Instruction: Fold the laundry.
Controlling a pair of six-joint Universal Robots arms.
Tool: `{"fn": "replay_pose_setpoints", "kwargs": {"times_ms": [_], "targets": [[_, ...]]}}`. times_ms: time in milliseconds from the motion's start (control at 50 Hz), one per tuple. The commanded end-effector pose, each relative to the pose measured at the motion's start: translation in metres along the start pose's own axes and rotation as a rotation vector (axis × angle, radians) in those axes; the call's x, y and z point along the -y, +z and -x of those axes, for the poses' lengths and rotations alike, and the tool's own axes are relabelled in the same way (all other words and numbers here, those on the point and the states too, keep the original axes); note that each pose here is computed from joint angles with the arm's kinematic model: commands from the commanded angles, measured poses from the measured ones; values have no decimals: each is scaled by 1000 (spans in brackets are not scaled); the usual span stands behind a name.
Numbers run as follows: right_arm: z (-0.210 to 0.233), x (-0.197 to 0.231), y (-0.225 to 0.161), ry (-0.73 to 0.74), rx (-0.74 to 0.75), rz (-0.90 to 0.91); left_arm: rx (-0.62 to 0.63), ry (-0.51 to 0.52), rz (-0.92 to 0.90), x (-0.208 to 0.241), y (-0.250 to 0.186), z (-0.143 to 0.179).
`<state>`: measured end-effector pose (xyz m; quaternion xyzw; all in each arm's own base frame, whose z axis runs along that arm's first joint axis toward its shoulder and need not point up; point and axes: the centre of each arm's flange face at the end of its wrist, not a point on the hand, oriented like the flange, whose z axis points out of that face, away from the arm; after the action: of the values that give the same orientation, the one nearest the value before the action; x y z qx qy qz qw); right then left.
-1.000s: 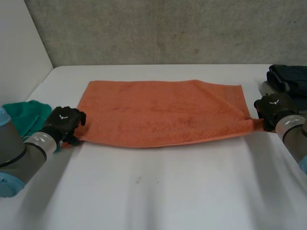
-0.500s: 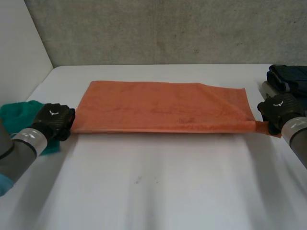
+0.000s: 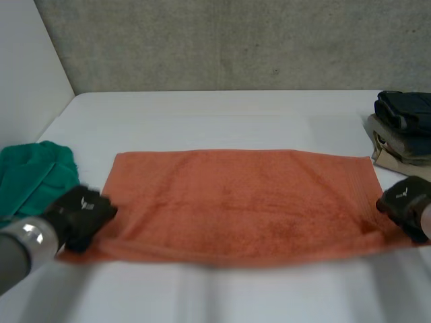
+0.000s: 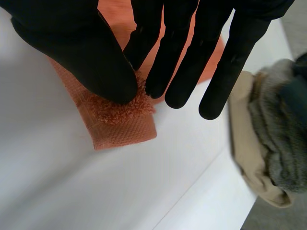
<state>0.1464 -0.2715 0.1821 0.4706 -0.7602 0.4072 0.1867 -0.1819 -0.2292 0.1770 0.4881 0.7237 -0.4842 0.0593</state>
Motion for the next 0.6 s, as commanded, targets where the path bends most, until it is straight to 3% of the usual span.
{"fn": "replay_pose_setpoints", "kwargs": {"times_ms": [20,120,360,460,600], "targets": [[-28,12,55,131,-160,-34,163,21,-191,36,78,29],[-29,31,80,117,-228,-67,266,37,-240,52,130,50],[-43,58,137,147,-390,-186,324,60,-338,63,207,51],[-37,61,155,147,-409,-172,333,60,-351,58,223,48],[-32,69,146,162,-422,-171,316,54,-358,61,224,38]]}}
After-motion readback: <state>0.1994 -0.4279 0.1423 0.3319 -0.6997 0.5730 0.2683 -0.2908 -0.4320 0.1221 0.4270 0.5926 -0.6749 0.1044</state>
